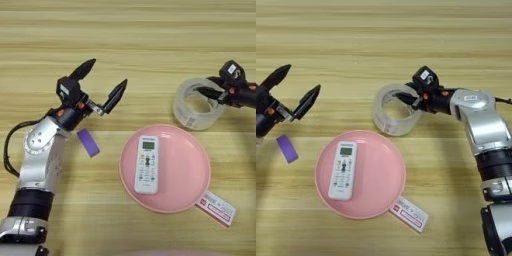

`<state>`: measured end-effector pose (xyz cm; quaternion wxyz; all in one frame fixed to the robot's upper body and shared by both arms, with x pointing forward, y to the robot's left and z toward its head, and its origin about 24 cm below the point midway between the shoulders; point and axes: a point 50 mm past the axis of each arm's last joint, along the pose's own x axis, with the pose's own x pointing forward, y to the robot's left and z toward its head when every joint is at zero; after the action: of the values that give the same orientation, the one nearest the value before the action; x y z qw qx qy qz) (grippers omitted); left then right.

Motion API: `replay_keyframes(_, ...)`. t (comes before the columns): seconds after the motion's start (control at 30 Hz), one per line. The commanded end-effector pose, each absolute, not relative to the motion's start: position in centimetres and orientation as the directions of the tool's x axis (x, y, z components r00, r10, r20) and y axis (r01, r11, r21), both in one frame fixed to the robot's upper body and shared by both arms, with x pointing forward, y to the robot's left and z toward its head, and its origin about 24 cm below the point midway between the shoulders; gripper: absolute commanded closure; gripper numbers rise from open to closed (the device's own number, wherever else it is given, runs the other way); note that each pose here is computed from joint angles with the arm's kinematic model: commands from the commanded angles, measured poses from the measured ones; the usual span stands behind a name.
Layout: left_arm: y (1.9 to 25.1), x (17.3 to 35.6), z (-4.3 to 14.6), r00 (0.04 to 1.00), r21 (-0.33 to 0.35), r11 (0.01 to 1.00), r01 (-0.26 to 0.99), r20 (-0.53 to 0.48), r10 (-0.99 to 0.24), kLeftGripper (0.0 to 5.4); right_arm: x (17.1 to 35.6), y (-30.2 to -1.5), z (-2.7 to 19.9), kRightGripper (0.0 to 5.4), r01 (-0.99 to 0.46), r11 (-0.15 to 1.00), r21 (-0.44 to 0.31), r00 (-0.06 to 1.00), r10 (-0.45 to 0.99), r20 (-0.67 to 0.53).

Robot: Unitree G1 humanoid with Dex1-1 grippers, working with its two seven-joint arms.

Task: Move the objects on the table

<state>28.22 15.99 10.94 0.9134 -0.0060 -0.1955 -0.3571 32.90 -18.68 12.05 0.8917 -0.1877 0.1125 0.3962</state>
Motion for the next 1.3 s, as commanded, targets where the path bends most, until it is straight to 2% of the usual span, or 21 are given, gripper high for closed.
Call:
replay_keyframes(0.03, 15.1, 28.1, 12.5, 0.655, 0.144, 0.712, 0.687, 0.300, -0.693, 0.00, 32.5, -17.8, 12.8, 3.91, -0.754, 0.595, -0.278, 0.657, 0.676, -0.334)
replay_keyframes(0.17, 14.2, 28.7, 13.3, 0.697, 0.083, 0.726, 0.683, 0.224, -0.681, 0.00, 32.2, -17.1, 12.7, 3.91, -0.749, 0.585, -0.310, 0.662, 0.665, -0.345)
replay_keyframes(0.3, 12.6, 28.5, 13.9, 0.676, 0.057, 0.688, 0.724, 0.142, -0.723, 0.00, 31.9, -16.4, 12.6, 3.91, -0.738, 0.579, -0.346, 0.674, 0.654, -0.344)
replay_keyframes(0.57, 10.4, 28.7, 13.7, 0.634, -0.014, 0.634, 0.773, -0.026, -0.773, 0.00, 31.6, -15.2, 12.7, 3.91, -0.733, 0.554, -0.394, 0.676, 0.654, -0.339)
replay_keyframes(0.7, 9.2, 28.4, 14.2, 0.579, -0.002, 0.582, 0.814, -0.086, -0.811, 0.00, 31.4, -14.7, 12.7, 3.91, -0.736, 0.547, -0.399, 0.673, 0.659, -0.338)
replay_keyframes(0.93, 8.3, 28.9, 13.8, 0.560, 0.008, 0.565, 0.825, -0.146, -0.815, 0.00, 31.2, -14.0, 12.9, 3.91, -0.735, 0.541, -0.409, 0.671, 0.667, -0.323)
replay_keyframes(1.3, 8.2, 29.9, 12.0, 0.566, 0.026, 0.577, 0.817, -0.232, -0.791, 0.00, 30.9, -12.9, 13.8, 3.91, -0.724, 0.538, -0.432, 0.673, 0.688, -0.270)
